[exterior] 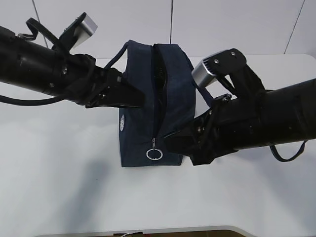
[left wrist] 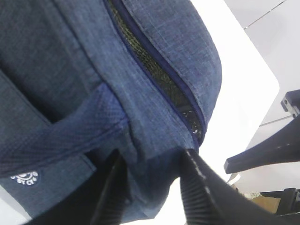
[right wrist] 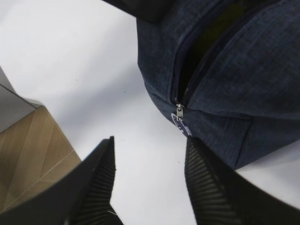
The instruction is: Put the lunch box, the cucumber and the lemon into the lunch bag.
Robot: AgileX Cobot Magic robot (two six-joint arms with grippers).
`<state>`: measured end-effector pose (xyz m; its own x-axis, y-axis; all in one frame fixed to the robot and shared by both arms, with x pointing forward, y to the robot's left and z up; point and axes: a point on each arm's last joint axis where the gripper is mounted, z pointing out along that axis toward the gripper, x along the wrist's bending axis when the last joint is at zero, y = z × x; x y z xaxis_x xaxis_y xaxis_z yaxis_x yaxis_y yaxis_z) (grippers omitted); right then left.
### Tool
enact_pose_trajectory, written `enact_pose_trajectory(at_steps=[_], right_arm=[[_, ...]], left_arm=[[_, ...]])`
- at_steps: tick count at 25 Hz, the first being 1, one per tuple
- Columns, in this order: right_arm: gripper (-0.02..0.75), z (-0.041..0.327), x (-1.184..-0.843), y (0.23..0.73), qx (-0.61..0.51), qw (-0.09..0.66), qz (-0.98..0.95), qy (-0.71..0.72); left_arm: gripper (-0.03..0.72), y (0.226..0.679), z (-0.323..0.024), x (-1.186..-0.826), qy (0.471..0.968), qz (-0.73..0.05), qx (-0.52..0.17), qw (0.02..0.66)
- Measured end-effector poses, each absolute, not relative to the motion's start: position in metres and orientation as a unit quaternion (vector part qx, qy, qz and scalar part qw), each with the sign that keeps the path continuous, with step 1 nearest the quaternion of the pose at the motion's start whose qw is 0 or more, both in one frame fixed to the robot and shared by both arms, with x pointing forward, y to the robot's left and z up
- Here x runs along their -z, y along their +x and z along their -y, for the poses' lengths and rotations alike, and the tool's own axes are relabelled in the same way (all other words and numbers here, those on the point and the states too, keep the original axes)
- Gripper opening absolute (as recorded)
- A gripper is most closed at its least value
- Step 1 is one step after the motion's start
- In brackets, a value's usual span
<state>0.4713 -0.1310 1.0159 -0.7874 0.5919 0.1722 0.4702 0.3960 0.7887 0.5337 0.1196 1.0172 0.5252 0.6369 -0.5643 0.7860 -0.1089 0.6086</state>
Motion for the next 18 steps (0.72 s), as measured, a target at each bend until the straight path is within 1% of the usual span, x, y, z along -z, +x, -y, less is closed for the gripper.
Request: enact_pose_trajectory(at_steps=[3,6,9,11,18], right_arm=[[0.393,0.131,-1.0159,0.4713,-0.448,0.068,-0.833,0.319],[0.393,0.131,-1.0159,0.4713,-0.448,0.068,-0.833,0.319],[0.393,0.1311,-1.0159,0.4713,-0.447,0.072,-0.835,0.312],[0.392,0.1311,-1.0159,0.4713,-0.446,0.079,-0.84,0.299],[0.391,0.131,-1.0152,0.4716,-0.435,0.121,-0.865,0.217]], left_arm=[[0.213,0.5337,-0.1196,-1.0172,0.741,-0.48,0.08,0.463],[0.139,0.5338,-0.1197,-1.0172,0.74,-0.48,0.079,0.463],[0.046,0.5341,-0.1197,-1.0169,0.74,-0.481,0.079,0.463],[0.003,0.5342,-0.1197,-1.0162,0.742,-0.48,0.078,0.462],[-0.009,0.5343,-0.1199,-1.0161,0.742,-0.48,0.077,0.461]])
